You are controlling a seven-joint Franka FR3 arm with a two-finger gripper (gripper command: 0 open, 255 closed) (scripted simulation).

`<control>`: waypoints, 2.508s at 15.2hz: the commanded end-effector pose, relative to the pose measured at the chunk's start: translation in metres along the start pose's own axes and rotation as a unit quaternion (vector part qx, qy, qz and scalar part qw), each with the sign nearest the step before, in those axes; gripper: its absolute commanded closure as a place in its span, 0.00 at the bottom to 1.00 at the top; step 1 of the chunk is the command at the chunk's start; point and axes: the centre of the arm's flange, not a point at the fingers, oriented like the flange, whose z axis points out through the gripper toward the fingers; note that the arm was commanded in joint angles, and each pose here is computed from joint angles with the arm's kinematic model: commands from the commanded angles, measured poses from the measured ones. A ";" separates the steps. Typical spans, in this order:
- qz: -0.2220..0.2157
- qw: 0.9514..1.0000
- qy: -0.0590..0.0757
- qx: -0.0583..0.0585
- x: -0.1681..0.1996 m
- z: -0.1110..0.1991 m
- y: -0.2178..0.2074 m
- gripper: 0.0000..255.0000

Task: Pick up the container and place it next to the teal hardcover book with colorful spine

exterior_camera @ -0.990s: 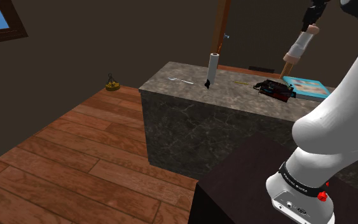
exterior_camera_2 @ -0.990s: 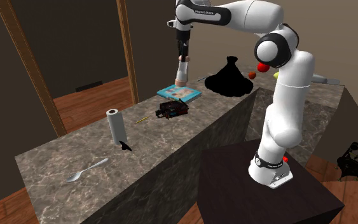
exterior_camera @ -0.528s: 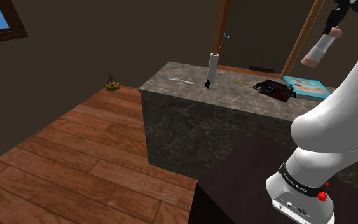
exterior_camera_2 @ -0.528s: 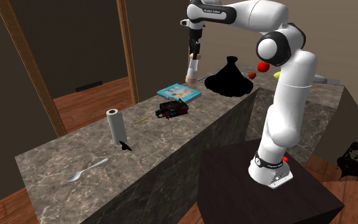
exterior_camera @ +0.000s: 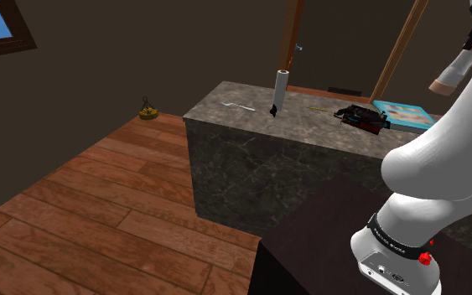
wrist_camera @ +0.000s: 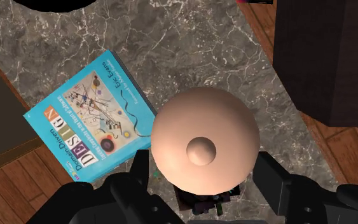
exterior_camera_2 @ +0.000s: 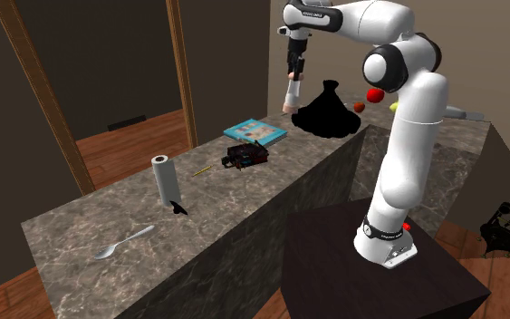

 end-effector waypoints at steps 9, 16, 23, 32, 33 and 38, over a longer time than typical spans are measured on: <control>-0.001 1.000 0.000 0.000 -0.043 0.038 0.016 1.00; -0.001 1.000 0.000 0.000 -0.043 0.074 0.010 1.00; -0.001 1.000 0.000 0.000 -0.044 0.111 0.005 1.00; -0.001 1.000 0.000 0.000 -0.045 0.158 -0.003 1.00; -0.001 1.000 0.000 0.000 -0.045 0.163 -0.003 1.00; -0.001 1.000 0.000 0.000 -0.045 0.189 -0.007 1.00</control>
